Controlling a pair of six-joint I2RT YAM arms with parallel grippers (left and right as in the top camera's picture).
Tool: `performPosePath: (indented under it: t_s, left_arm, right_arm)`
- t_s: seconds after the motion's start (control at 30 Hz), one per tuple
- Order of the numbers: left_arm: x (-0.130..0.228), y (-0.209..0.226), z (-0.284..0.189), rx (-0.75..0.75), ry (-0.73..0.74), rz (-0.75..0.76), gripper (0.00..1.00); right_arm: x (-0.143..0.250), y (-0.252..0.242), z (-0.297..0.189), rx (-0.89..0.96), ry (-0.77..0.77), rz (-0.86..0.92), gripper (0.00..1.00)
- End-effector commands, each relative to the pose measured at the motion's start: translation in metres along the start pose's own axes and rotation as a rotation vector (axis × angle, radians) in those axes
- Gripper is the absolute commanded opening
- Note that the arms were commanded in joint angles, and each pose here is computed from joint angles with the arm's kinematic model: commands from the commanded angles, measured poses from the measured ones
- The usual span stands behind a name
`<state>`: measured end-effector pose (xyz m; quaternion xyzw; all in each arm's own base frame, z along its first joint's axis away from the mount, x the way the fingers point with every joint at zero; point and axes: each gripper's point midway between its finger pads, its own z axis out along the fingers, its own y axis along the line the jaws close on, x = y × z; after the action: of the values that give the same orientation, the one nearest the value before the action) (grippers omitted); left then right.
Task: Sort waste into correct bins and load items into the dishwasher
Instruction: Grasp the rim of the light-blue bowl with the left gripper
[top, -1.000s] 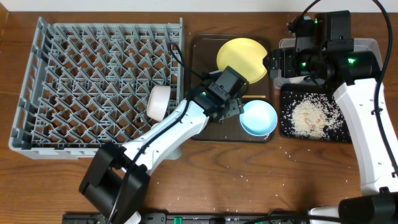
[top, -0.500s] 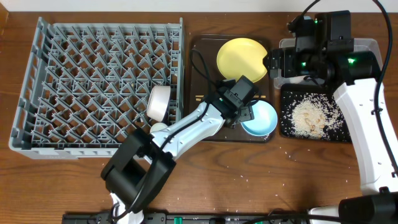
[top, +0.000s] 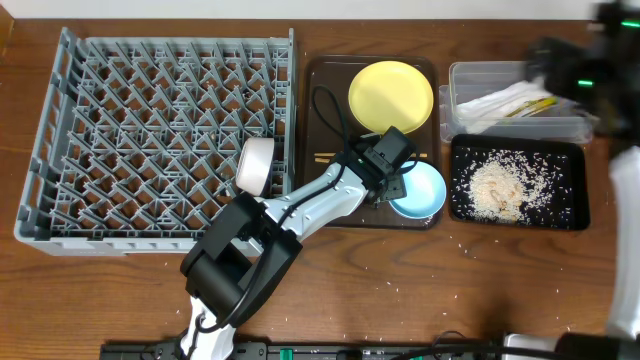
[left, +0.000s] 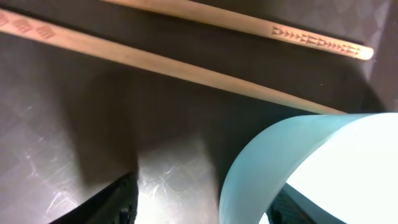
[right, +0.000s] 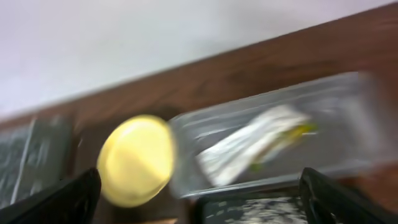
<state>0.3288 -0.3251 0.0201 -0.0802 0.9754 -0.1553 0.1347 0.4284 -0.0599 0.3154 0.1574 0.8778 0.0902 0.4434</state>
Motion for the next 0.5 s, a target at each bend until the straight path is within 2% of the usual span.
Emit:
performPosePath:
  t_s: [0.0, 0.13, 0.47]
  left_arm:
    - [0.001, -0.001, 0.003, 0.006, -0.003, 0.009, 0.63]
    - [0.007, -0.004, 0.014, 0.007, 0.005, 0.023, 0.63]
    - [0.008, -0.005, 0.021, 0.018, 0.009, 0.021, 0.62]
  right_arm:
    - [-0.025, -0.024, -0.031, 0.045, -0.091, 0.074, 0.99]
    - [-0.023, -0.043, -0.034, 0.085, -0.08, 0.105, 0.99]
    - [-0.001, -0.047, -0.034, 0.104, 0.005, 0.126, 0.99]
